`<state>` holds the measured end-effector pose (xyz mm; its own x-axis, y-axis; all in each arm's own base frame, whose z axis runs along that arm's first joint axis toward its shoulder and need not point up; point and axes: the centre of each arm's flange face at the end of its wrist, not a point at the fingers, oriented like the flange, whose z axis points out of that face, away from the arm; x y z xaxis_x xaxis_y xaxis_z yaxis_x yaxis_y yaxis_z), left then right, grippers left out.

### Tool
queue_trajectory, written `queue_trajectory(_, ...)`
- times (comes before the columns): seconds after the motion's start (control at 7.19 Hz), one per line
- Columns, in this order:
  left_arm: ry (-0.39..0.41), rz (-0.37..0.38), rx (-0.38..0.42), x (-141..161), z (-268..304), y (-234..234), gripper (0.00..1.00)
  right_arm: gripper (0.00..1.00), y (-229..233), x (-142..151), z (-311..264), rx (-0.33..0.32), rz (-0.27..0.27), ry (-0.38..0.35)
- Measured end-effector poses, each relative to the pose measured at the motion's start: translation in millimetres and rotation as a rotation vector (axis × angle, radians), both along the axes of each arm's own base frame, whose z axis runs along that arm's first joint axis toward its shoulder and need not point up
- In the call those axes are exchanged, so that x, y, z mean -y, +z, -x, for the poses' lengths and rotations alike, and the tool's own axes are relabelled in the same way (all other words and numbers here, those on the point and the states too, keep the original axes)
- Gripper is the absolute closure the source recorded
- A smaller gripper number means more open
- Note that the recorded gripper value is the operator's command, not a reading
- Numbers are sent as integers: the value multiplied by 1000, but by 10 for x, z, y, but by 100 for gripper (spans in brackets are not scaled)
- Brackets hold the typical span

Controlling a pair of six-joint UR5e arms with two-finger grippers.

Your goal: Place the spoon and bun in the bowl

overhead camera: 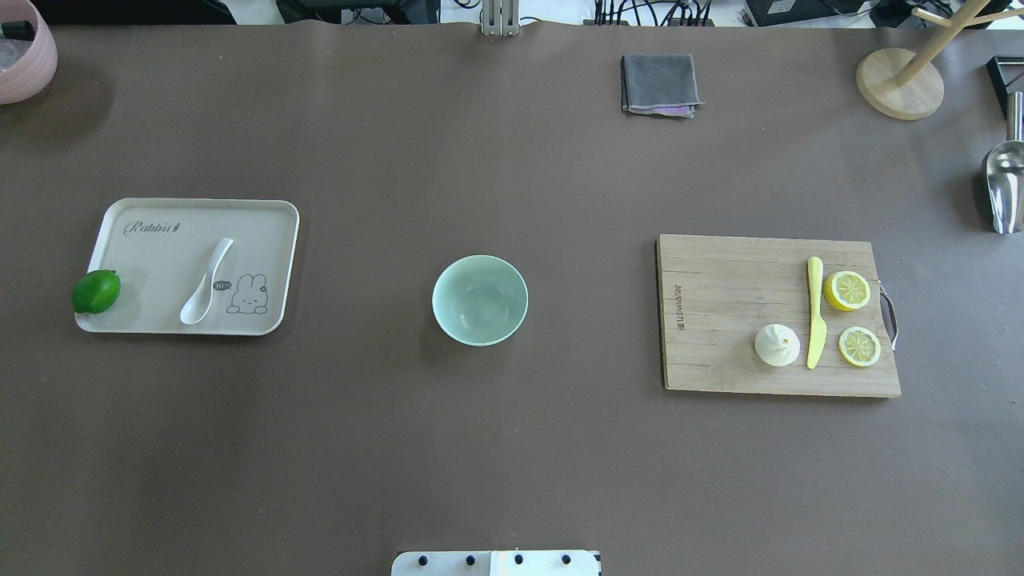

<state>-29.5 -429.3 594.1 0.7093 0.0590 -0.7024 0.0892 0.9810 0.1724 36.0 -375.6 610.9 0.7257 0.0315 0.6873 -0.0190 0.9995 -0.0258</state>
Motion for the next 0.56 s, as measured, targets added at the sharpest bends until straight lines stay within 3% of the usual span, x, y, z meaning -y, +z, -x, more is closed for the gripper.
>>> queue_trajectory(0.56,-1,6,0,0,0,19,2,0,26,-2,-2,-3,5,-1)
